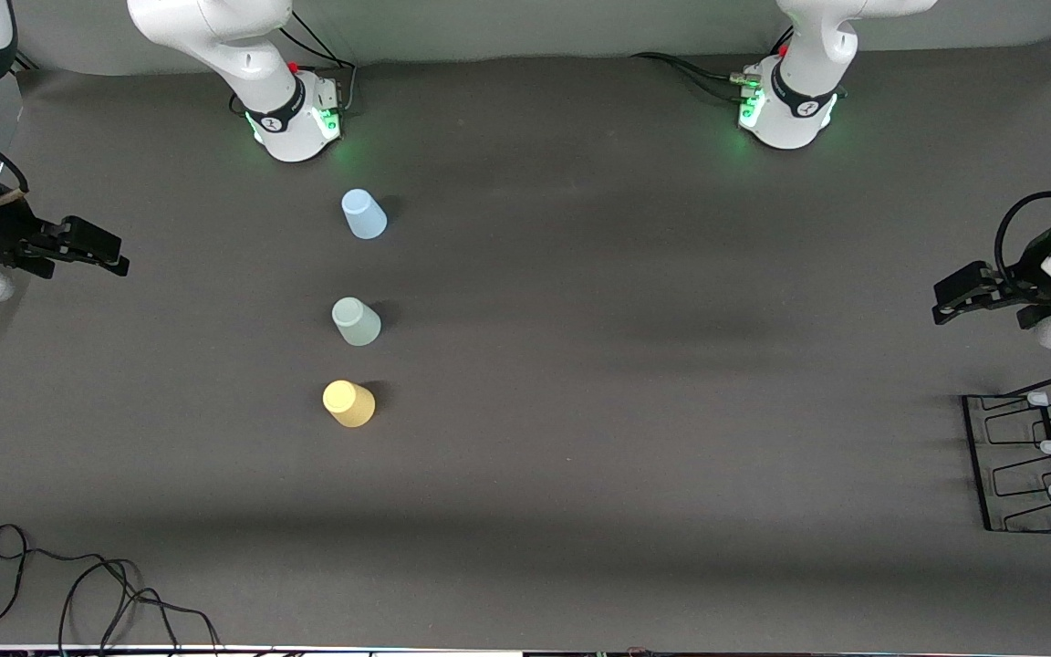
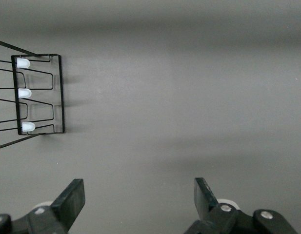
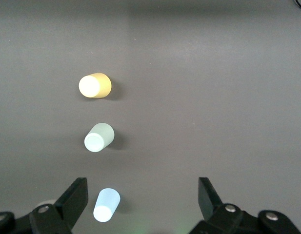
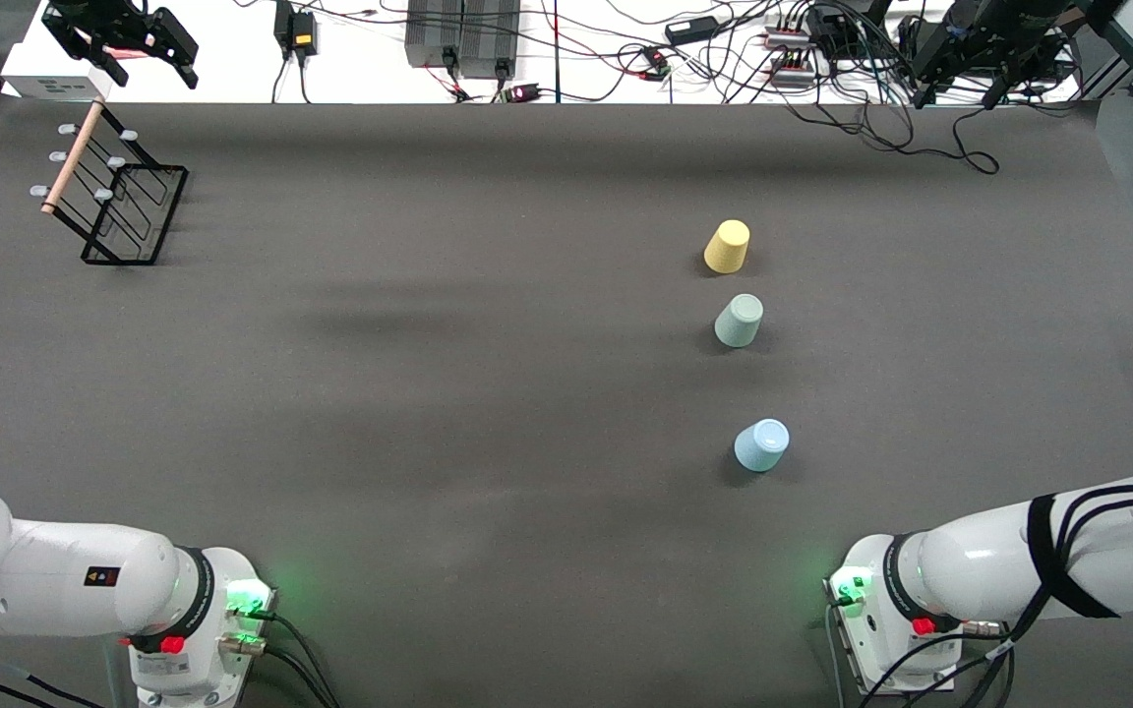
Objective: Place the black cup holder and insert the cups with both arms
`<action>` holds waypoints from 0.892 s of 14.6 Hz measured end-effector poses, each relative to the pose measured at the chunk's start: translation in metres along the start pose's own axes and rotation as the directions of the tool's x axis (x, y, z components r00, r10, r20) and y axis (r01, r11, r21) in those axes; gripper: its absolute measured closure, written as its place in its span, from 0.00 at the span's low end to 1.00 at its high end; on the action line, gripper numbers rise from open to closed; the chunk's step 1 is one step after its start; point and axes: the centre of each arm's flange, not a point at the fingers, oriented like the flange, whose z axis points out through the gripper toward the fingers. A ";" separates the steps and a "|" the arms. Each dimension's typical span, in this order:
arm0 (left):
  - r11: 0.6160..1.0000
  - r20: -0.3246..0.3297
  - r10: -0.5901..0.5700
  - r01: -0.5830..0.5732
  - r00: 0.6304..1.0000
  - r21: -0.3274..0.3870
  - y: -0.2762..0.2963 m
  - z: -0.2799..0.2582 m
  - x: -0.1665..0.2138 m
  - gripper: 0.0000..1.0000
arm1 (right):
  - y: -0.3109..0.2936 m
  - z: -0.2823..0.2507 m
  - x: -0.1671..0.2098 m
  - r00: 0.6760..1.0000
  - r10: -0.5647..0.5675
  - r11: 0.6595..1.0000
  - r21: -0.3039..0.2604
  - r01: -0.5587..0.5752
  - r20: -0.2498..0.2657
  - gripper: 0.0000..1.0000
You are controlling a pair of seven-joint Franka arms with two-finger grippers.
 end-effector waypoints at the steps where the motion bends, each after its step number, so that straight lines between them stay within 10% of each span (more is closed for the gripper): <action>1: 1.000 0.000 0.000 0.000 1.000 0.000 0.000 0.000 0.000 0.00 | 0.000 0.000 0.000 1.000 0.000 1.000 0.000 0.000 0.000 0.00; 13: 1.000 0.000 -0.001 0.001 1.000 0.000 -0.001 0.003 0.004 0.00 | 0.000 0.000 0.000 1.000 0.000 1.000 0.000 0.000 0.000 0.00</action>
